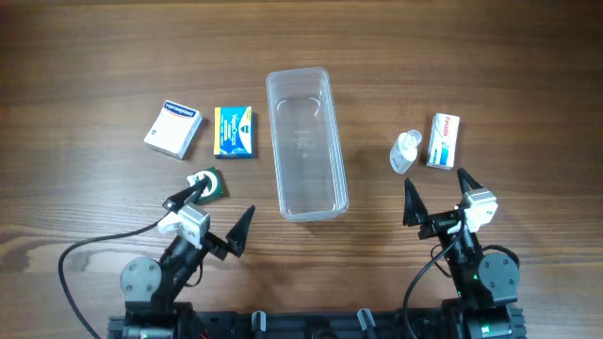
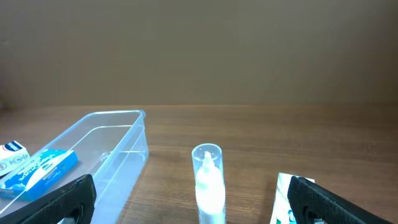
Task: Pack container
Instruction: 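Move the left gripper over the white Hansaplast box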
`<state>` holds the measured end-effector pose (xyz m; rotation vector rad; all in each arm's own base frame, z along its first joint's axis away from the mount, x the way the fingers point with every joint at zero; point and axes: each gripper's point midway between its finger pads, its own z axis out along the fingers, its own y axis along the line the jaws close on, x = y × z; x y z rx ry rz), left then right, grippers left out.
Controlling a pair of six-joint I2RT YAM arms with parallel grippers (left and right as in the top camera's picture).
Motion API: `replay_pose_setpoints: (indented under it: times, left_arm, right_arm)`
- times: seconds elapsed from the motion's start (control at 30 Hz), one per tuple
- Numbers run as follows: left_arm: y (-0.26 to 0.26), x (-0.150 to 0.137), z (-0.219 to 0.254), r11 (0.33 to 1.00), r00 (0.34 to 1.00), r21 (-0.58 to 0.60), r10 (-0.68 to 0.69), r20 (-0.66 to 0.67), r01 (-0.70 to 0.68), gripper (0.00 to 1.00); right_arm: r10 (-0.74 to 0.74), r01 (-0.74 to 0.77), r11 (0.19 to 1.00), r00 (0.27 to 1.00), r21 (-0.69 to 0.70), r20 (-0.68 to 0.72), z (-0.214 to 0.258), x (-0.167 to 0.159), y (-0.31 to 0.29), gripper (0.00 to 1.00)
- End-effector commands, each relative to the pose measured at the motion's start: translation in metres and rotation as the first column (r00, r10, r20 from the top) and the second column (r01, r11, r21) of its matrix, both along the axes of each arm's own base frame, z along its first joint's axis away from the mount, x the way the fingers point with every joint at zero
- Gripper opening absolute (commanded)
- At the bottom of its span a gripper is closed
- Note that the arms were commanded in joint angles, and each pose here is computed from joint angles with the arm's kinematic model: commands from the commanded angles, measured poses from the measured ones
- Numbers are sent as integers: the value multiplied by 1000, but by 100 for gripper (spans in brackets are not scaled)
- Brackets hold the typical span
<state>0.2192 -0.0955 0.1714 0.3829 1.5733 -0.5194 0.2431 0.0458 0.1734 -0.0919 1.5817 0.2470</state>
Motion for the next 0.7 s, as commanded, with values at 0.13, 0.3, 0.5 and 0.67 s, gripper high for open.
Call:
replay_pose_setpoints:
  times: [0.13, 0.3, 0.5, 0.67]
  left_arm:
    - [5, -3, 43, 999, 999, -38, 23, -48, -25, 100]
    - [17, 19, 52, 996, 975, -27, 77, -210, -84, 100]
    - [33, 62, 75, 991, 886, 115, 118, -447, -74, 100]
    - [68, 101, 79, 958, 734, 268, 255, -629, -103, 100]
  right_arm:
    - [12, -12, 1000, 1000, -18, 2, -1, 0, 2, 100]
    - [12, -12, 1000, 1000, -18, 2, -1, 0, 2, 100]
    - [12, -12, 1000, 1000, -18, 2, -1, 0, 2, 100]
    - [12, -12, 1000, 1000, -18, 2, -1, 0, 2, 100]
